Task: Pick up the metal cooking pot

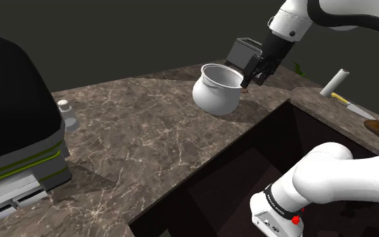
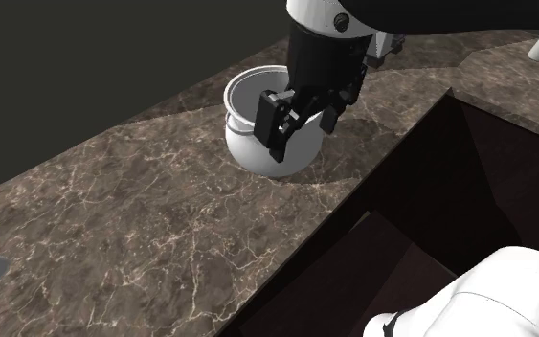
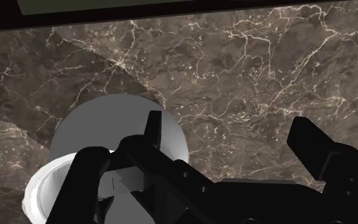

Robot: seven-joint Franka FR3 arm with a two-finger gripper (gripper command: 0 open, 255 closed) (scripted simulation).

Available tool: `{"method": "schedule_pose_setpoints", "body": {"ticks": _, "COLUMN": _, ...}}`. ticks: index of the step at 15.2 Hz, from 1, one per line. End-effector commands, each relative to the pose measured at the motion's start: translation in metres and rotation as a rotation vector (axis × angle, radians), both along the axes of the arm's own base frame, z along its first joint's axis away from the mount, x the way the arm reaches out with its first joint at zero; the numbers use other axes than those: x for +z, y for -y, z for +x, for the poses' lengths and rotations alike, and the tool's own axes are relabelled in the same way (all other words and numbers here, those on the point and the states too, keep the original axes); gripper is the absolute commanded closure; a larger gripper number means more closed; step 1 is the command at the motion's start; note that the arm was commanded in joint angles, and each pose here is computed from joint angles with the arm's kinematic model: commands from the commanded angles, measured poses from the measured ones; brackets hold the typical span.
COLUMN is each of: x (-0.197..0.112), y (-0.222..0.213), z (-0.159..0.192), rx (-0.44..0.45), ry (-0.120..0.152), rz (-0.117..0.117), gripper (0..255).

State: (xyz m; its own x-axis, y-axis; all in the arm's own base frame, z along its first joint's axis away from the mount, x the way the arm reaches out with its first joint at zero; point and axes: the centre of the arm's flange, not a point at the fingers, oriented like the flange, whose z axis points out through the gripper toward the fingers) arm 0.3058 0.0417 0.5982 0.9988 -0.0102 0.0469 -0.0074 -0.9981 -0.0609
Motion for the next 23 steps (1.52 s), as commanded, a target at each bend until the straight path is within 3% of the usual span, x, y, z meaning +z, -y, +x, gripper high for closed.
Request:
{"method": "schedule_pose_setpoints", "body": {"ticks": 1, "x": 0.0, "y": 0.0, "z": 0.0, "rx": 0.0, "ry": 0.0, "rz": 0.0, "gripper": 0}}
{"method": "schedule_pose_setpoints", "body": {"ticks": 18, "x": -0.077, "y": 0.011, "z": 0.217, "rx": -0.14, "ry": -0.05, "rz": 0.015, "gripper": 0}}
{"method": "schedule_pose_setpoints", "body": {"ticks": 23, "x": -0.101, "y": 0.012, "z": 0.226, "rx": -0.145, "ry": -0.052, "rz": 0.015, "gripper": 0}}
